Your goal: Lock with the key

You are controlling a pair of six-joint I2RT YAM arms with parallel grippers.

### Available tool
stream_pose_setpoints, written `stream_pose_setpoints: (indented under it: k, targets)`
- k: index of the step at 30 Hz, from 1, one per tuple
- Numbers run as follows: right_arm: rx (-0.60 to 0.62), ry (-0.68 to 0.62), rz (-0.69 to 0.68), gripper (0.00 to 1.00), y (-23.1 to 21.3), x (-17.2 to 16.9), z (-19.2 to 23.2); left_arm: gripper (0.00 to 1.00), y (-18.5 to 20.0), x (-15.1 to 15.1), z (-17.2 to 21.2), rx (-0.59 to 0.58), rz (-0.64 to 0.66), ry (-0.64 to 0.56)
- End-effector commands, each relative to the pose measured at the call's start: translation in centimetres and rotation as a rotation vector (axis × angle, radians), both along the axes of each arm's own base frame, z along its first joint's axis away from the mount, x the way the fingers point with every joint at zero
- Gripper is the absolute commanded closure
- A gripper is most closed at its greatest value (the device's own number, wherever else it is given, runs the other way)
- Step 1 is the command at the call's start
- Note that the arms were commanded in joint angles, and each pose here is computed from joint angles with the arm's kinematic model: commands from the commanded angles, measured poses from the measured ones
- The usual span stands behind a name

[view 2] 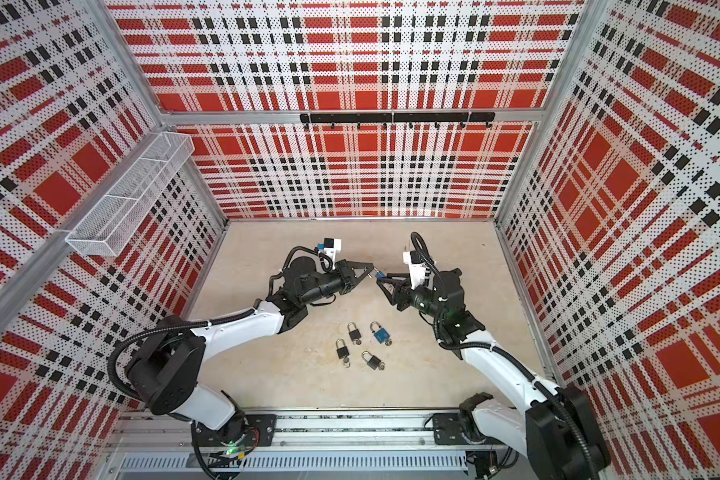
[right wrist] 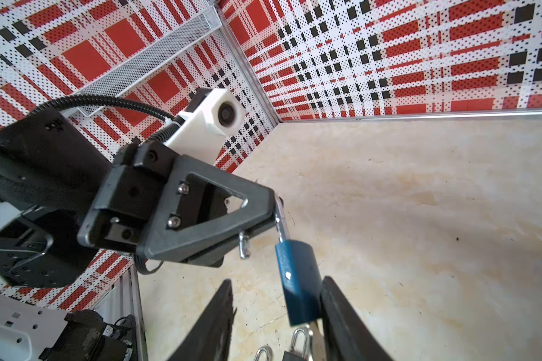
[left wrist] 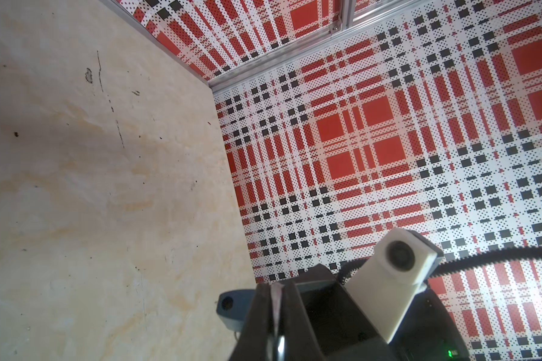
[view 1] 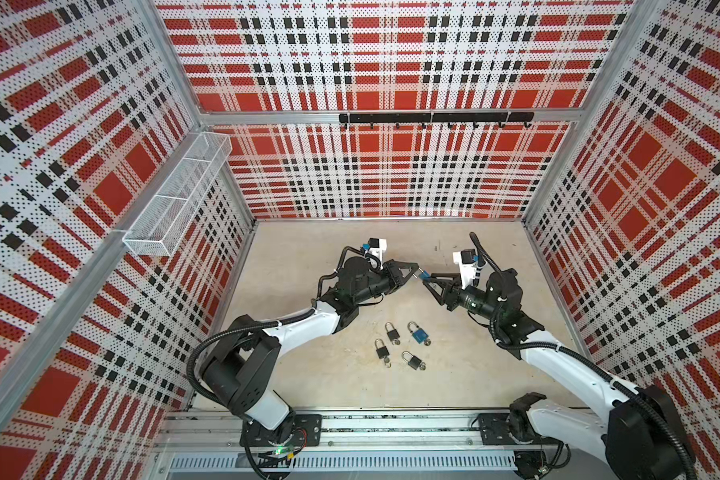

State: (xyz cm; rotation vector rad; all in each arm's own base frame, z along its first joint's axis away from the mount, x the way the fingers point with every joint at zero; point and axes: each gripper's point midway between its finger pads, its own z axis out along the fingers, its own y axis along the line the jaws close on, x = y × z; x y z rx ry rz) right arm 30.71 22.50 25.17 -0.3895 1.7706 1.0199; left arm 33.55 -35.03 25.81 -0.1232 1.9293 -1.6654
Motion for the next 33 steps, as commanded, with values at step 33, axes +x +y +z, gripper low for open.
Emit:
stream_pose_setpoints:
  k: [33]
  targets:
    - [-0.01, -0.015, 0.006, 0.9, 1.0, 1.7, 0.1, 1.0, -0.6, -0.3, 4.1, -0.109, -0.028, -0.058]
